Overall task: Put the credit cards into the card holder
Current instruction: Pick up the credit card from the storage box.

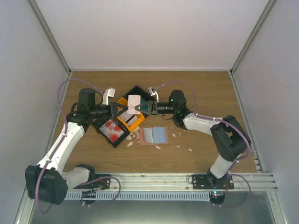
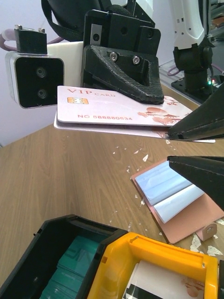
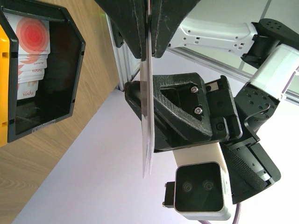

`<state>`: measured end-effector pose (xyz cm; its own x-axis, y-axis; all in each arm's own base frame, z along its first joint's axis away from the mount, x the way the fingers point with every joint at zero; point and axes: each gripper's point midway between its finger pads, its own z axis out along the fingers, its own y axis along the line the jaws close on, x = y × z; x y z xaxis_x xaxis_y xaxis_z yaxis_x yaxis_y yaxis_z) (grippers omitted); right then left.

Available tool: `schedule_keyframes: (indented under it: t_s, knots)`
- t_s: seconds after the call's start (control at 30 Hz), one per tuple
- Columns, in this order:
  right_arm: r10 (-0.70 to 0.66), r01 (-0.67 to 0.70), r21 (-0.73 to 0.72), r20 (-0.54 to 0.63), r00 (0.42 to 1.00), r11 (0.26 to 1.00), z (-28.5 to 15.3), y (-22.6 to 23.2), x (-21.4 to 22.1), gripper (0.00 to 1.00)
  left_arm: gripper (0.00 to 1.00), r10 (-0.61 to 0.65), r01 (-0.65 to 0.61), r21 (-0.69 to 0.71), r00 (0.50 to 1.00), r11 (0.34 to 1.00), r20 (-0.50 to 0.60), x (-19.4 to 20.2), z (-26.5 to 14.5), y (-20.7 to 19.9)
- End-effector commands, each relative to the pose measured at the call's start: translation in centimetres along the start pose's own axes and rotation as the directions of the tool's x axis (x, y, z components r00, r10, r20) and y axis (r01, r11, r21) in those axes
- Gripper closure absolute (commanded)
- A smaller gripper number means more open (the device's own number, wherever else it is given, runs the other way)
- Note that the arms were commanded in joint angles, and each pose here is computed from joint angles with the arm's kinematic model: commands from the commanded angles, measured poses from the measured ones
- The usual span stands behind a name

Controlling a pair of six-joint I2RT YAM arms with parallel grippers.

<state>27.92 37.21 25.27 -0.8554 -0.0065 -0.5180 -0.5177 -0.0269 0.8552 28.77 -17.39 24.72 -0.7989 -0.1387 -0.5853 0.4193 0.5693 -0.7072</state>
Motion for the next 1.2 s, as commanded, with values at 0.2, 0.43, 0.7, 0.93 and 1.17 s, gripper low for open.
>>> schedule_keyframes:
  t_s: [0.2,0.43,0.7,0.93,1.17]
  knots:
    - [-0.073,0.071,-0.069,-0.027,0.997,0.995,-0.4,2.6,0.1,0.99,0.86,0.020,-0.019,0.047,1.000,0.999,-0.020,0.2,0.2,-0.4]
    - [-0.077,0.071,-0.100,-0.056,0.995,0.992,-0.1,3.1,0.5,0.99,0.76,-0.005,0.023,0.188,0.995,0.982,-0.096,1.6,0.9,-1.6]
    - [-0.059,0.050,-0.112,-0.071,0.996,0.992,-0.1,3.1,0.9,0.99,0.78,-0.062,0.102,0.330,0.989,0.939,-0.131,1.2,0.5,-3.9]
    - [-0.047,0.039,-0.110,-0.068,0.997,0.993,-0.3,3.0,0.9,0.97,0.80,-0.061,0.117,0.396,0.987,0.911,-0.151,1.1,0.0,-5.3]
    - [-0.012,0.010,-0.066,-0.039,0.999,0.998,-1.1,1.7,0.5,0.91,1.00,-0.066,0.111,0.360,0.988,0.926,-0.137,0.7,0.0,-5.0]
